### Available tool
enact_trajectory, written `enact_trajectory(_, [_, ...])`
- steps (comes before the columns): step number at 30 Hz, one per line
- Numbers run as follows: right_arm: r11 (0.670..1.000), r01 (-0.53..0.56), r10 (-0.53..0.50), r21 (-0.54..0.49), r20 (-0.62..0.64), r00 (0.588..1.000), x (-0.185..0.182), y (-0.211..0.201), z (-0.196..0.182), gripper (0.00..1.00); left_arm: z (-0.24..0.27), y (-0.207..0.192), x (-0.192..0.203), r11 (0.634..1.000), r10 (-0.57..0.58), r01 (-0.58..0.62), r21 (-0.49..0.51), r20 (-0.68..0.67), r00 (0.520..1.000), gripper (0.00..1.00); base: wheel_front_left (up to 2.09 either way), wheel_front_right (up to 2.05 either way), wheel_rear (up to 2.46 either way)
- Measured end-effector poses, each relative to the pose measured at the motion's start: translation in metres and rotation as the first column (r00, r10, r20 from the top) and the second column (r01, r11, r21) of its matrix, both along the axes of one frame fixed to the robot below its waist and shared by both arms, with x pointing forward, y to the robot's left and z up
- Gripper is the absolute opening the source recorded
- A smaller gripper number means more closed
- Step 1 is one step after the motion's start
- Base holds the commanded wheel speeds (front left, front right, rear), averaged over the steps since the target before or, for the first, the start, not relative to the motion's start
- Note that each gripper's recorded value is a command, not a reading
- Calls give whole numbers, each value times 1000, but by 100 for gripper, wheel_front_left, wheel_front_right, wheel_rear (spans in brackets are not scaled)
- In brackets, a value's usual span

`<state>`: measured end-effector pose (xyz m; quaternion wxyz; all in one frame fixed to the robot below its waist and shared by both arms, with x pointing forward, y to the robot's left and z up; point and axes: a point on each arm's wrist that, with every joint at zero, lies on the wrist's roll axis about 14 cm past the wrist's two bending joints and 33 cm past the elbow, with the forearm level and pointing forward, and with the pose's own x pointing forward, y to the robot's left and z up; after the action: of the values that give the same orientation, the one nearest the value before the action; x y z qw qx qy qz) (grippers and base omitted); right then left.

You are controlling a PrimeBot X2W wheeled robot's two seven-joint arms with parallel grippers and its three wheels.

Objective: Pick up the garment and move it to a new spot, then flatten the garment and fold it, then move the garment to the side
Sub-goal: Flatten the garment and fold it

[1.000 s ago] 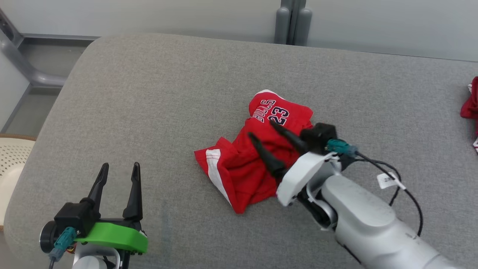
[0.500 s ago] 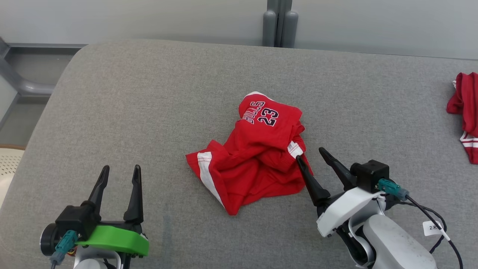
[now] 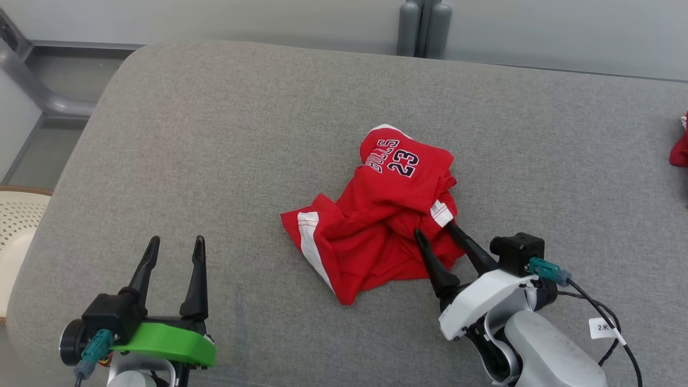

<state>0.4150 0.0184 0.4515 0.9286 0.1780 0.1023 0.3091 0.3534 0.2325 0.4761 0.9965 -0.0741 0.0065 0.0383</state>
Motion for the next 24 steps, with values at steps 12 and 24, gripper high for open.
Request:
enact_trajectory(12, [996,91,-90,6,235,968,44,-25,68,0,4,0,1,1000,1,-1,-3,12,1000,100,0,0,0])
enact_trajectory(24, [957,284,-263,-63,226,938,104,-103,83,20,2,-8,0,1000,-17,17,-11,9,1000,100,0,0,0])
